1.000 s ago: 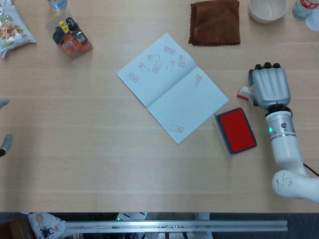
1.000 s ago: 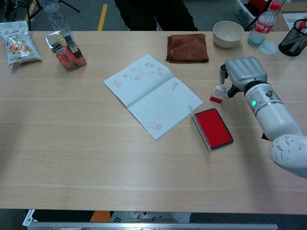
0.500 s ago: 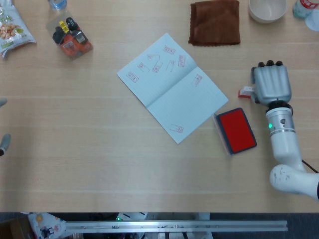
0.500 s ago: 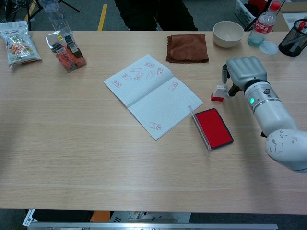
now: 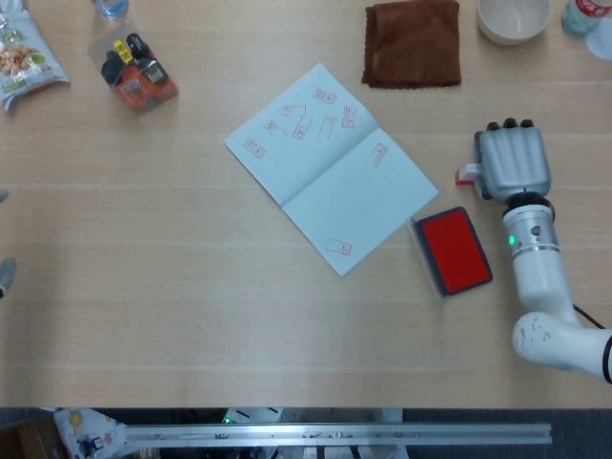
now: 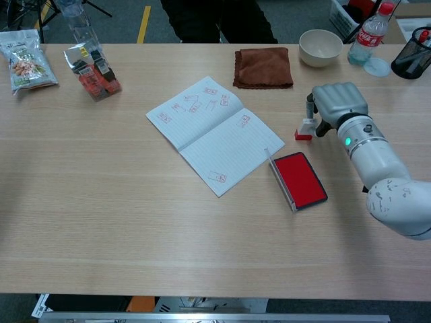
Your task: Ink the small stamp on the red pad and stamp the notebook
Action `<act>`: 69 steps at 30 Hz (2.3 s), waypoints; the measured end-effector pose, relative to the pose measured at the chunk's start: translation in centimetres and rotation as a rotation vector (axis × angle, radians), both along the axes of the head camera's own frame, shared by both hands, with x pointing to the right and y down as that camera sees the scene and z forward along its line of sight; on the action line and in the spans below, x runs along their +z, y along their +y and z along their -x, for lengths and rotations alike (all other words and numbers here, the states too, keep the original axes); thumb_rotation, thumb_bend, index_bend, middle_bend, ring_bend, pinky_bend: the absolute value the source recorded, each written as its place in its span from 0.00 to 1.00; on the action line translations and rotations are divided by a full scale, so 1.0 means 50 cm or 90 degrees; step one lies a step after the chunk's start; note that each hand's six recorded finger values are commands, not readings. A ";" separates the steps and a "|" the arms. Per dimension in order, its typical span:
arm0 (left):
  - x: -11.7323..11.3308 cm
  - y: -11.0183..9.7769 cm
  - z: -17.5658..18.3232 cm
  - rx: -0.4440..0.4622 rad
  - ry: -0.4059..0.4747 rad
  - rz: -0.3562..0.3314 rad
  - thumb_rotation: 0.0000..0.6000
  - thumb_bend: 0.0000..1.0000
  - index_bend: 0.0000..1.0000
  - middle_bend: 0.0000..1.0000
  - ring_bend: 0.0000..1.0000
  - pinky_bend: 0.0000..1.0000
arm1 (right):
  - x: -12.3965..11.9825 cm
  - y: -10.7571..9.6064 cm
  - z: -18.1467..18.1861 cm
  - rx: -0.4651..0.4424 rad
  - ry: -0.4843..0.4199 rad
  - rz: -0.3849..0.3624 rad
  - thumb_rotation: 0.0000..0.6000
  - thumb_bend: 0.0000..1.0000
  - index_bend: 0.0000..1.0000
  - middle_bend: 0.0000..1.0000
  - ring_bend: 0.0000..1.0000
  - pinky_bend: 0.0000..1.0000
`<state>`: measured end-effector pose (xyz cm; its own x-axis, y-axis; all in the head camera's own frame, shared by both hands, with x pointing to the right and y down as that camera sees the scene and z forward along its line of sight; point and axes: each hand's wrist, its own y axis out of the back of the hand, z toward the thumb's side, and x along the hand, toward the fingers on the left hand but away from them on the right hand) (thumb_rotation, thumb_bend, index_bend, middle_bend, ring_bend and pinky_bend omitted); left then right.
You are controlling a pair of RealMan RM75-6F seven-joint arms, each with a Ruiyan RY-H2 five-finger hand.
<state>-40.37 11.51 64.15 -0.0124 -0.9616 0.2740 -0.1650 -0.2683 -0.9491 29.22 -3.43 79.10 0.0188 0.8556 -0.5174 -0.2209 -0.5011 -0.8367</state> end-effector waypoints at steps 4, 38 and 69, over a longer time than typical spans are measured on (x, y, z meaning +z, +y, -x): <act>-0.001 0.000 0.001 -0.001 0.000 -0.001 1.00 0.29 0.18 0.13 0.12 0.05 | 0.002 0.001 0.001 -0.001 -0.002 0.004 1.00 0.23 0.54 0.42 0.30 0.31; -0.013 0.002 0.003 -0.005 -0.006 -0.009 1.00 0.29 0.18 0.13 0.12 0.05 | -0.046 0.012 0.025 -0.034 -0.072 0.028 1.00 0.39 0.57 0.44 0.30 0.31; -0.012 0.011 0.003 -0.007 -0.005 -0.005 1.00 0.29 0.18 0.13 0.12 0.05 | -0.046 0.143 0.025 -0.207 -0.084 0.031 1.00 0.39 0.58 0.44 0.30 0.31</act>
<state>-40.51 12.08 63.57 -0.0249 -0.9638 0.2656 -0.1602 -0.2584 -0.9527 27.95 3.73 76.82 0.3548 0.7683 -0.5328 -0.2674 -0.4626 -0.8453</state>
